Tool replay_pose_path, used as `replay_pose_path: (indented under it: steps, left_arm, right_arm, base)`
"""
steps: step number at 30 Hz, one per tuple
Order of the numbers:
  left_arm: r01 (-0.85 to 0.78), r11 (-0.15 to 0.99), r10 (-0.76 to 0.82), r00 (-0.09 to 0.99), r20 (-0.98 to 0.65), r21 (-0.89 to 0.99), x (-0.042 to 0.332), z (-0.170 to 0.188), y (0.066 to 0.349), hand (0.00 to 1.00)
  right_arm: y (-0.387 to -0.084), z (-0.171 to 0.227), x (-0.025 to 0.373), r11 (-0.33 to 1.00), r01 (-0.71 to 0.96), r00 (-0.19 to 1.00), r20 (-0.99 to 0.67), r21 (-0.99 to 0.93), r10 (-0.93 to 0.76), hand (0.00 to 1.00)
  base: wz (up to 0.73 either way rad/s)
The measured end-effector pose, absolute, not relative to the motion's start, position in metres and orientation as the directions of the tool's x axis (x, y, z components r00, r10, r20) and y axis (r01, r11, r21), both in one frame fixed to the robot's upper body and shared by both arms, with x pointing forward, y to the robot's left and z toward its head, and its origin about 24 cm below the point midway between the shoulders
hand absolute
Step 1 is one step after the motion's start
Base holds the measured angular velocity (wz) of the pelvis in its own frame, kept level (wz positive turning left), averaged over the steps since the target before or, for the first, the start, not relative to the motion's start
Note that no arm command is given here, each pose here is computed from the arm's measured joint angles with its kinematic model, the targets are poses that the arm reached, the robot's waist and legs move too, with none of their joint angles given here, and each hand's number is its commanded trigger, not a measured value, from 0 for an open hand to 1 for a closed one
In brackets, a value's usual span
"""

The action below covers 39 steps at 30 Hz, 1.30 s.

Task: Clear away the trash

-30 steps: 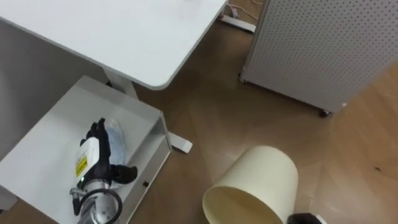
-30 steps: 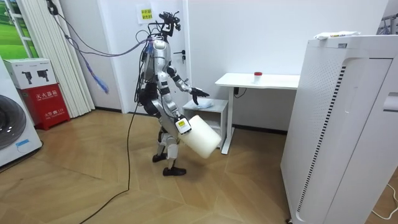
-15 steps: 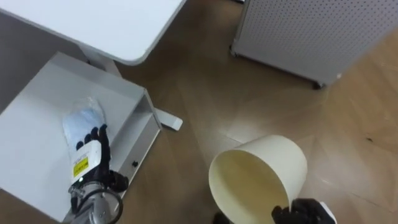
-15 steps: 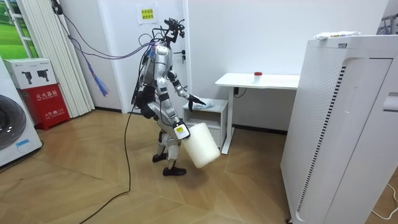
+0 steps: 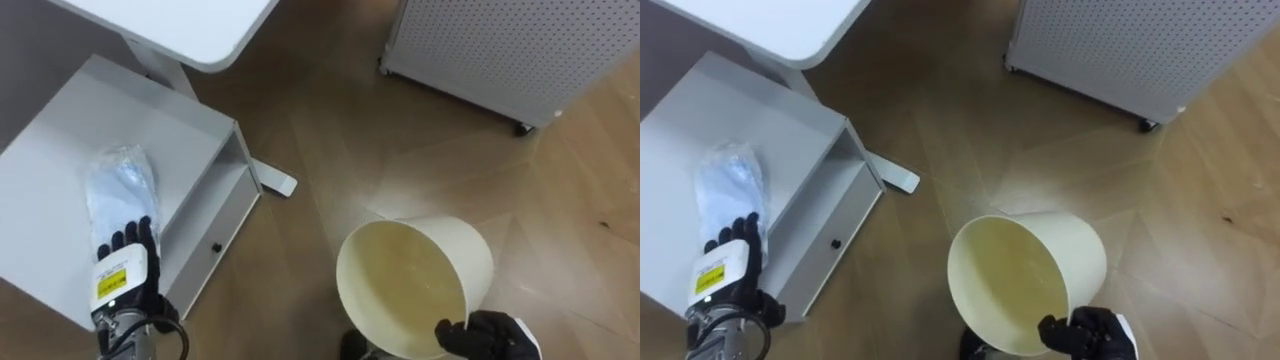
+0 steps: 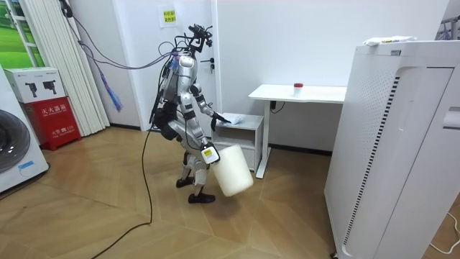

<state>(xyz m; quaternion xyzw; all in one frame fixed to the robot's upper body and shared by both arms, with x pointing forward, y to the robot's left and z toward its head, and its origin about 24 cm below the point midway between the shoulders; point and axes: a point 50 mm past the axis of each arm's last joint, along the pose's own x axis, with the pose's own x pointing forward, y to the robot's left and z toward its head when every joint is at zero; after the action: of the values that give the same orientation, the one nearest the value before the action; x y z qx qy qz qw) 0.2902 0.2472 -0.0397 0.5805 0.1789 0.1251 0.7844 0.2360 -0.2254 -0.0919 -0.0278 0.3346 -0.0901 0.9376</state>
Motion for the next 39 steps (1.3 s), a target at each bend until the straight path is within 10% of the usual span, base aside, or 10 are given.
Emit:
replay_pose_path:
  steps: [2,4,39]
  left_arm:
    - [0.011,0.286,0.411,0.902,-0.133,0.958,0.289,-0.040,0.248,0.70]
    - [0.015,0.269,0.410,0.903,-0.129,0.963,0.288,-0.041,0.249,1.00]
    - [-0.201,0.293,0.473,0.880,0.041,0.935,0.308,-0.020,0.229,1.00]
  right_arm:
    - [-0.223,-0.093,0.236,0.982,0.152,0.757,-0.626,-0.110,-0.188,1.00]
    - [-0.221,-0.093,0.237,0.983,0.151,0.756,-0.629,-0.106,-0.184,1.00]
    - [-0.182,-0.087,0.262,0.997,-0.043,0.744,-0.668,-0.069,-0.014,1.00]
  base:
    - [0.00]
    - [0.00]
    - [0.04]
